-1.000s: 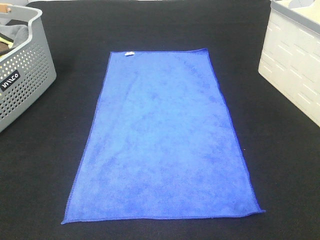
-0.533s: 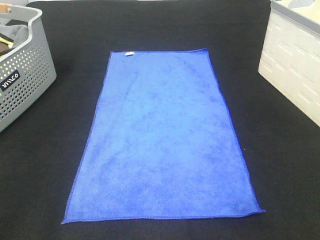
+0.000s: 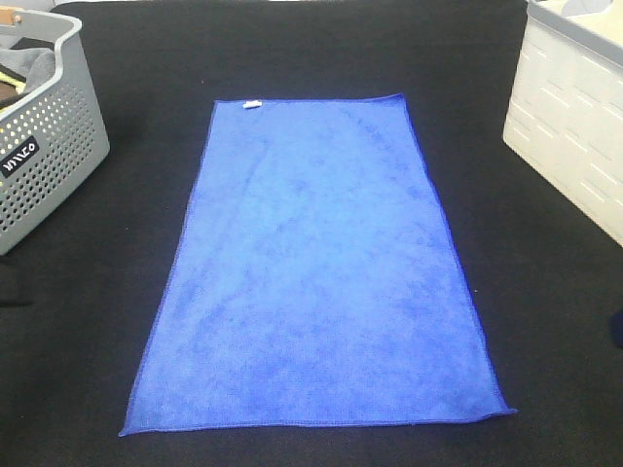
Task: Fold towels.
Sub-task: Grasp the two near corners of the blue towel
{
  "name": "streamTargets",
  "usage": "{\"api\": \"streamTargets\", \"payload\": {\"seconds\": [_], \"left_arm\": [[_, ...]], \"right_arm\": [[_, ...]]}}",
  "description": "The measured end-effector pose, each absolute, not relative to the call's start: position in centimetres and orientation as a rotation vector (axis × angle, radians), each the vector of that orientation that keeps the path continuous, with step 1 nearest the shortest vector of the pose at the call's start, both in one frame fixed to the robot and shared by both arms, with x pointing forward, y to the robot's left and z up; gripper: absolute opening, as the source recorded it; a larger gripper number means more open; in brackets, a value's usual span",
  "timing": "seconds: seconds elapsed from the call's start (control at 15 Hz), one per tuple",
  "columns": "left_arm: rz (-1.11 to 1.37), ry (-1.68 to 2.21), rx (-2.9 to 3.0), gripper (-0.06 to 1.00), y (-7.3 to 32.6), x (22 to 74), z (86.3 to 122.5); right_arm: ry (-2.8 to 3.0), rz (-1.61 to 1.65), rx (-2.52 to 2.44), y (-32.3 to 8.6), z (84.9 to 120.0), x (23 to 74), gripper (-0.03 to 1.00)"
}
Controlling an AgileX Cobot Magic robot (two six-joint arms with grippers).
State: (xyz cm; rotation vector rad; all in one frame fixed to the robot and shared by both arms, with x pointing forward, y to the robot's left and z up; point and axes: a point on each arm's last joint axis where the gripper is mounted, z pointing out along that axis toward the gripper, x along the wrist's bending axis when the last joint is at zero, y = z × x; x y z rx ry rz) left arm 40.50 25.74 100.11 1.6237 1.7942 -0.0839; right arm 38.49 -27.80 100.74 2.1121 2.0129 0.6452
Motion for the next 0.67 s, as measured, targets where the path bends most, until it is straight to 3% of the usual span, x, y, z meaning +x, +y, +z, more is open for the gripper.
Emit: {"api": "streamTargets", "payload": {"seconds": [0.27,0.67], "left_arm": [[-0.261,1.852,1.654,0.66,24.7,44.4,94.6],[-0.308,1.910,1.742,0.66,22.5,47.5,88.9]], "right_arm": [[2.136,0.657,2.211,-26.7,96.7,42.4,0.70],[2.128,0.663,2.287,-26.3,91.9,45.7,0.70]]}}
